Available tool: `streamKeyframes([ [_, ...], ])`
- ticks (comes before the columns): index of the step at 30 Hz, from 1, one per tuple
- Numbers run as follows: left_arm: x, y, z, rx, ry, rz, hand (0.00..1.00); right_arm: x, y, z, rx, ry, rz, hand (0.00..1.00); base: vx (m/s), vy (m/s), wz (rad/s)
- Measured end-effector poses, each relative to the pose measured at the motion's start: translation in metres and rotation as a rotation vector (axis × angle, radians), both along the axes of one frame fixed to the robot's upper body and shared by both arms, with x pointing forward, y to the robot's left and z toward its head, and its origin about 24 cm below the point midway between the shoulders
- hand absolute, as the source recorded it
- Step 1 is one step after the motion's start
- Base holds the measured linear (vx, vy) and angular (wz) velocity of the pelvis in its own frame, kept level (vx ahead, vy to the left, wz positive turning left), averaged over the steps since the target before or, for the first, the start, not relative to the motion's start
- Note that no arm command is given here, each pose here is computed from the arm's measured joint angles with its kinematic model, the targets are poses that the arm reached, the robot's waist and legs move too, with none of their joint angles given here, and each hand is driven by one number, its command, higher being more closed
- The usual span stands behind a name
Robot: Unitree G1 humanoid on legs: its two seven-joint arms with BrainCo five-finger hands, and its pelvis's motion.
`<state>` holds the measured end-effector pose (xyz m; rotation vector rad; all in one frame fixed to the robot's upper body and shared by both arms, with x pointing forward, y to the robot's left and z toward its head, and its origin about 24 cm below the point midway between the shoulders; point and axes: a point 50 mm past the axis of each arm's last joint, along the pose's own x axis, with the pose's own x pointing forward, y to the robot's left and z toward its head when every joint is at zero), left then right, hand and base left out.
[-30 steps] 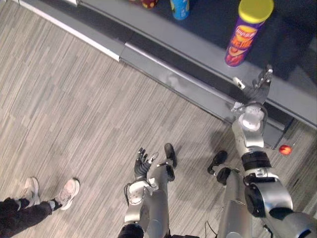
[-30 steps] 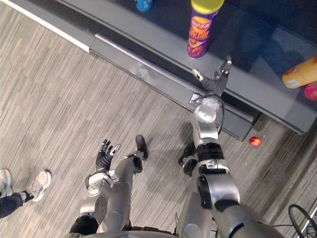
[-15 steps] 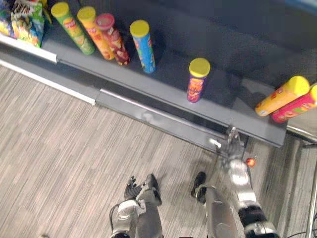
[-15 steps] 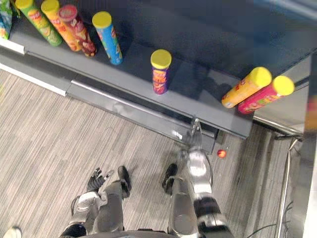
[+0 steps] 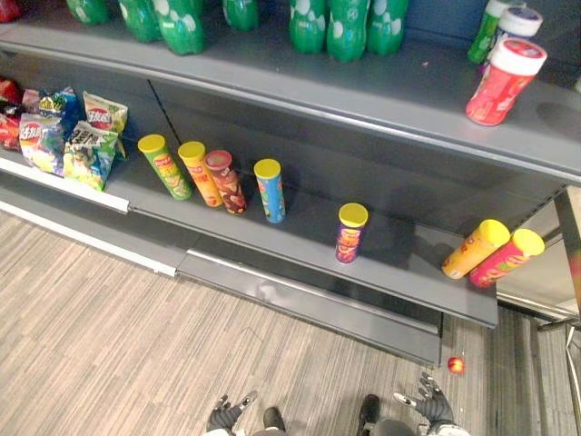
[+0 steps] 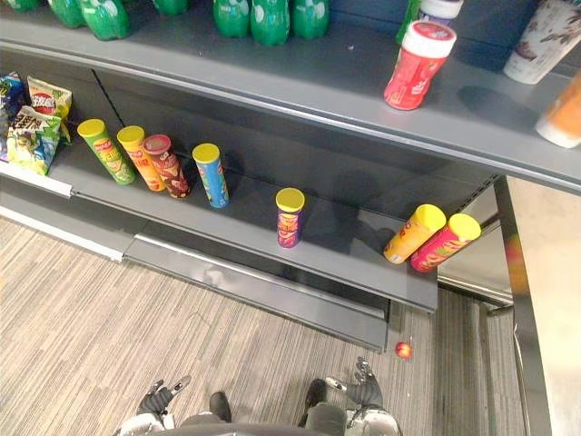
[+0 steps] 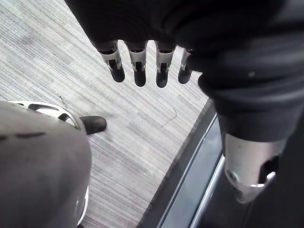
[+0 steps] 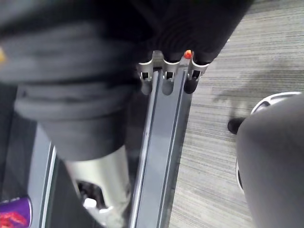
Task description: Put the gum and the chips on the shelf.
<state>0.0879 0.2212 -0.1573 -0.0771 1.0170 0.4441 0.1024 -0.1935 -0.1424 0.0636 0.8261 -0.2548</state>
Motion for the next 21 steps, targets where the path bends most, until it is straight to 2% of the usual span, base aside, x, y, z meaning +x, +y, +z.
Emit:
streamKeyframes([
  [4, -0.009, -0.003, -0.004, -0.032, 0.023, 0.075, 0.0, -0.024, -0.016, -0.013, -0.025, 0.145, -0.11, 0.0, 0.0, 0.005, -0.01],
  [9, -0.016, -0.007, -0.007, -0.063, 0.041, 0.123, 0.0, -0.064, -0.021, -0.025, -0.011, 0.331, -0.249, 0.0, 0.0, 0.0, 0.0],
  [11, -0.017, -0.008, -0.008, -0.07, 0.05, 0.122, 0.0, -0.069, -0.02, -0.026, 0.012, 0.346, -0.296, 0.0, 0.0, 0.0, 0.0],
  [21, -0.014, -0.017, -0.009, -0.075, 0.071, 0.019, 0.0, -0.071, -0.021, -0.027, 0.027, 0.361, -0.313, 0.0, 0.0, -0.009, 0.03],
])
